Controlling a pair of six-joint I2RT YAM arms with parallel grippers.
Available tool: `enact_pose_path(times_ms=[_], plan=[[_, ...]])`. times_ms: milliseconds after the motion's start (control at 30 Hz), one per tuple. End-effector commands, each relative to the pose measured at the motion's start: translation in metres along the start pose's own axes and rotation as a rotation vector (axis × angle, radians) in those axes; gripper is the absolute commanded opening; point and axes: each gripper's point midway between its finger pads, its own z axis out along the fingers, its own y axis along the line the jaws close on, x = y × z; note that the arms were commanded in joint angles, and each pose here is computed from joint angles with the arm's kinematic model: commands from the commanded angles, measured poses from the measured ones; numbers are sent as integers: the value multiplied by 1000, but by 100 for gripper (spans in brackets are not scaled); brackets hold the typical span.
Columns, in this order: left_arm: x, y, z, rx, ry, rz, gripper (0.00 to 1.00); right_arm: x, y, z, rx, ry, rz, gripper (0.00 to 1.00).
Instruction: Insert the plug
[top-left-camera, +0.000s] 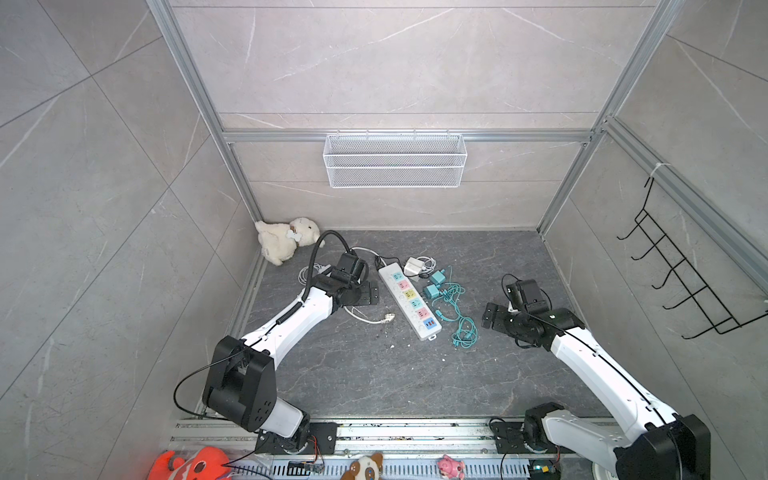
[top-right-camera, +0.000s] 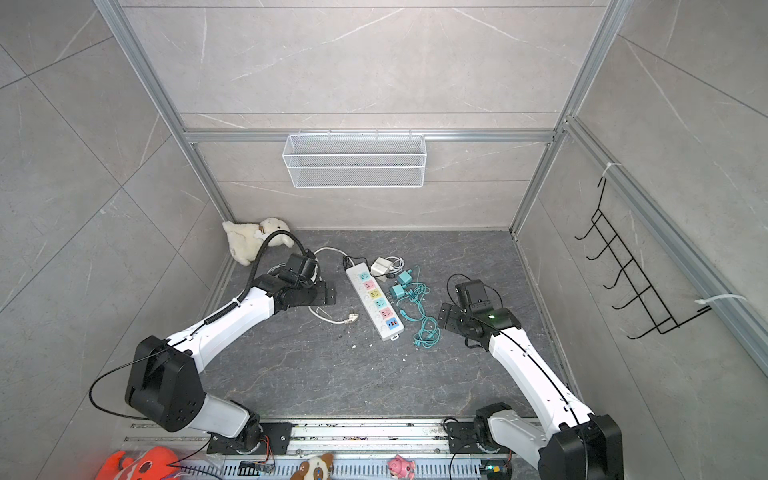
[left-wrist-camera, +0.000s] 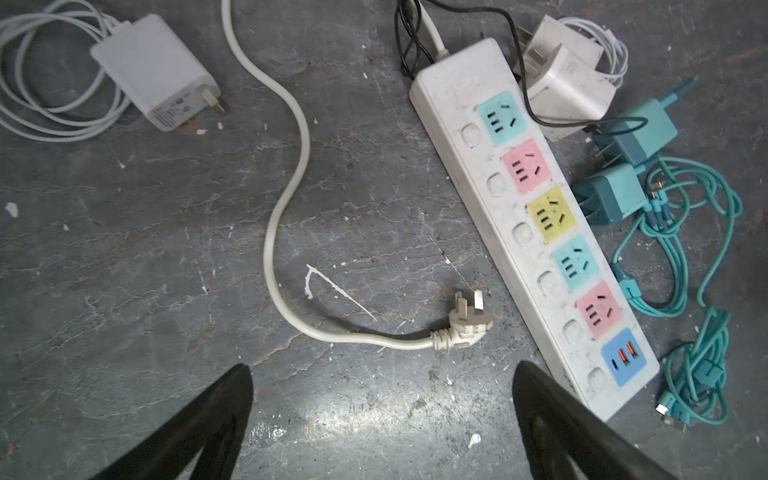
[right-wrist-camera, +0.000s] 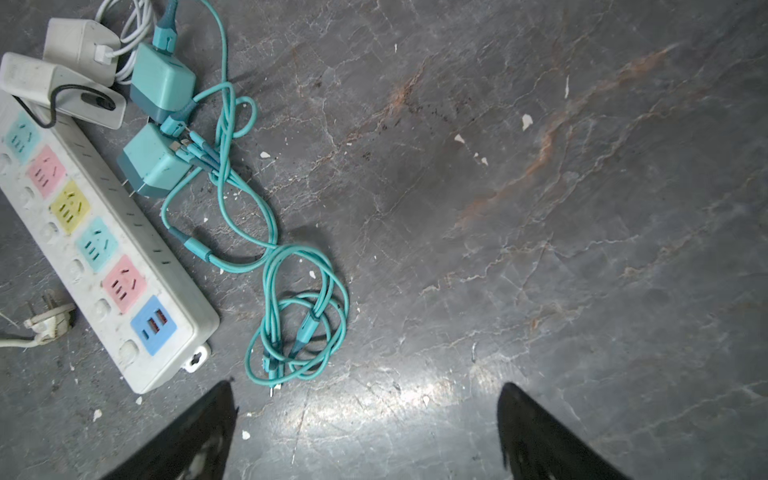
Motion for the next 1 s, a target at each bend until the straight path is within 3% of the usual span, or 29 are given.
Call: enact_pose_path(times_ms=[0, 233, 433, 600, 967], plan=[[6, -6, 0, 16, 66, 56, 99, 20, 3, 7, 3, 63, 19, 96], [8, -9, 13, 23, 81, 77, 100, 37, 52, 20, -38, 117, -121, 95], [0, -4, 34, -16, 106, 92, 100, 55, 99, 36, 9, 136, -272, 95], [-1, 9, 39, -10, 115, 52, 100, 62, 140, 46, 64, 117, -408, 96], [3, 57, 22, -22, 59, -99, 100, 67, 200, 82, 10, 184, -580, 97]])
